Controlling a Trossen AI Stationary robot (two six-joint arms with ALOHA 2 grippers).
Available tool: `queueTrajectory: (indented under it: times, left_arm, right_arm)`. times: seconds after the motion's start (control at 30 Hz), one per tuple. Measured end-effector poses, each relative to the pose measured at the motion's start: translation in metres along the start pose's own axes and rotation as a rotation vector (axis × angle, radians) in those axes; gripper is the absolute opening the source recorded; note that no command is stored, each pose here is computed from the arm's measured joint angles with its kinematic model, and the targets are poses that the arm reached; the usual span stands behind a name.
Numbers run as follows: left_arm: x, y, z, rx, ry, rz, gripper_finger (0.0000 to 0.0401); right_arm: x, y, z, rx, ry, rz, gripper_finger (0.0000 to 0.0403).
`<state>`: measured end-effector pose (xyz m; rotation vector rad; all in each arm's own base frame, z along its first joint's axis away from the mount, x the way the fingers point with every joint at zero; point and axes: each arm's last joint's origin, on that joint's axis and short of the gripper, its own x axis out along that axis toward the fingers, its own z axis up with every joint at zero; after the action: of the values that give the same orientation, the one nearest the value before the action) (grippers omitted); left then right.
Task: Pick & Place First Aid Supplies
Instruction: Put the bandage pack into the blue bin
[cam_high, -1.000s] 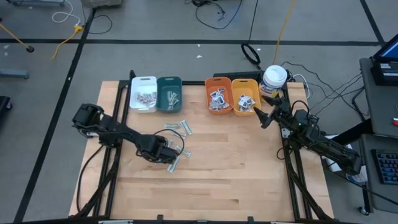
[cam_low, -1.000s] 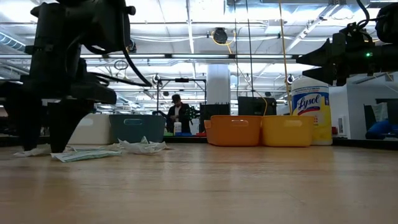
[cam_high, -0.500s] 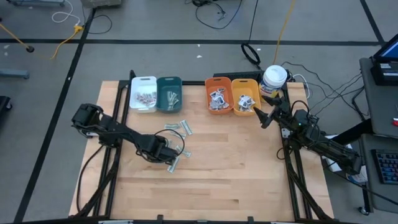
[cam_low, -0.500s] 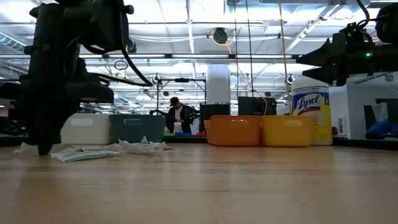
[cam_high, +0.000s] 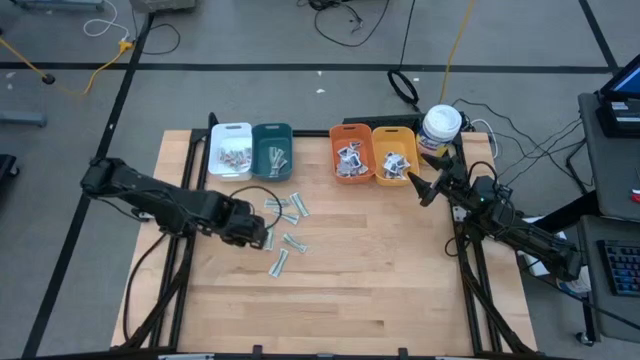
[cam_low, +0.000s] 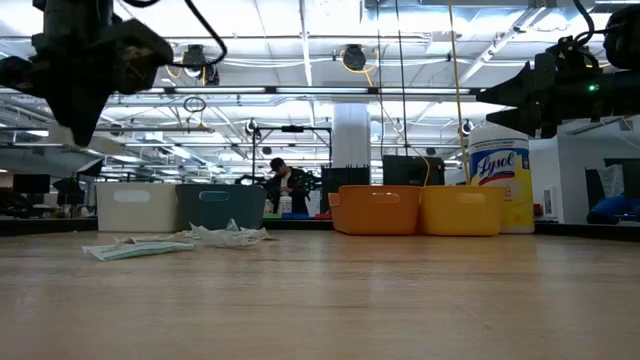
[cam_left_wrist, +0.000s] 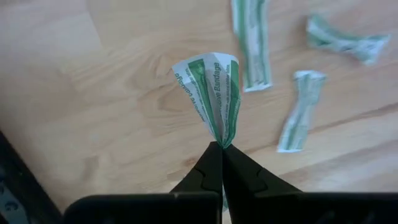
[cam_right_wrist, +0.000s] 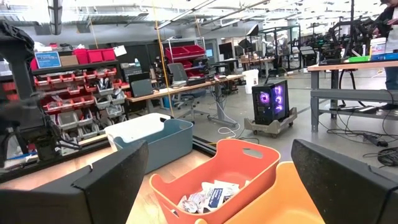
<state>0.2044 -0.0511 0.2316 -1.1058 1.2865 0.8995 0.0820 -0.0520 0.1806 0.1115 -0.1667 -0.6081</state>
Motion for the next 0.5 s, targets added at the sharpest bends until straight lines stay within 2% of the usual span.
queueTrajectory:
  times: [0.13, 0.23, 0.5]
  left_arm:
    - [-0.014, 0.011, 0.003, -0.018, -0.004, -0.038, 0.0001]
    - [-0.016, 0.013, 0.014, -0.049, -0.003, -0.046, 0.0001]
    - [-0.035, 0.005, 0.086, -0.069, -0.019, -0.025, 0.0001]
  right_arm:
    - [0.0, 0.0, 0.0, 0.0, 0.0, 0.001, 0.0392]
    - [0.0, 0.0, 0.0, 0.0, 0.0, 0.001, 0.0392]
    - [0.0, 0.0, 0.0, 0.0, 0.0, 0.0, 0.0392]
